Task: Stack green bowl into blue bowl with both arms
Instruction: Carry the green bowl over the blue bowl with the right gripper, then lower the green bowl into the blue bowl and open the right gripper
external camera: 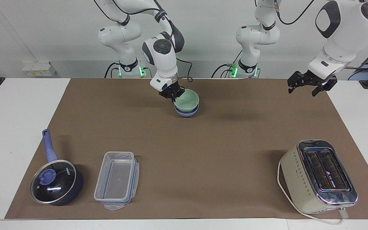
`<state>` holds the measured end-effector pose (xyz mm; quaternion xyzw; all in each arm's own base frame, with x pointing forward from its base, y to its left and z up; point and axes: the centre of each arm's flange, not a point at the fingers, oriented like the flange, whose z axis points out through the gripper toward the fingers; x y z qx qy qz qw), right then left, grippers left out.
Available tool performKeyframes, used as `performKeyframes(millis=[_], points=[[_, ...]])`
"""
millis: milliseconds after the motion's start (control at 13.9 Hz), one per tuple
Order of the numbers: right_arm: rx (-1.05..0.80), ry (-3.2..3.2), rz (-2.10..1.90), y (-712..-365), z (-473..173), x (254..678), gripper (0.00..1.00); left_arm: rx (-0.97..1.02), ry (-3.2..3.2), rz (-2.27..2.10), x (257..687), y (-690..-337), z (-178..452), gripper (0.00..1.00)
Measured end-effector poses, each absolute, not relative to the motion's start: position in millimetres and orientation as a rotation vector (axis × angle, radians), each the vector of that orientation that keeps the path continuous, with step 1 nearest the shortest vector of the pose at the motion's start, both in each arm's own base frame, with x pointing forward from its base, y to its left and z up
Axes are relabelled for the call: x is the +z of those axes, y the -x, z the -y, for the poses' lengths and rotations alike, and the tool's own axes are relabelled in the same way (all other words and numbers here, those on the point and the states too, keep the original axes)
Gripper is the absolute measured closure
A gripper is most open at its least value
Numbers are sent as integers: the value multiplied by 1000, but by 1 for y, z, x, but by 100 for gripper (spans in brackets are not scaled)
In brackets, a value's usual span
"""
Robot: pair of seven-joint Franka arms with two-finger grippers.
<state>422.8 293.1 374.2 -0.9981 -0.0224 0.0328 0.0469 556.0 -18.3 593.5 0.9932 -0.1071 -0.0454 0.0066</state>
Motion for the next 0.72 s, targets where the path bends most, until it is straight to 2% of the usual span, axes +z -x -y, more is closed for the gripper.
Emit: performKeyframes(millis=[287,503,719], points=[[95,3029,53,-423,-293,372,96,-142,-3107,335,593,-556,18,0],[93,3027,51,-423,-293,372,69,-142,-3107,335,593,-556,18,0],[66,3015,43,-429,-293,381,34,-142,-3107,335,593,-556,18,0]])
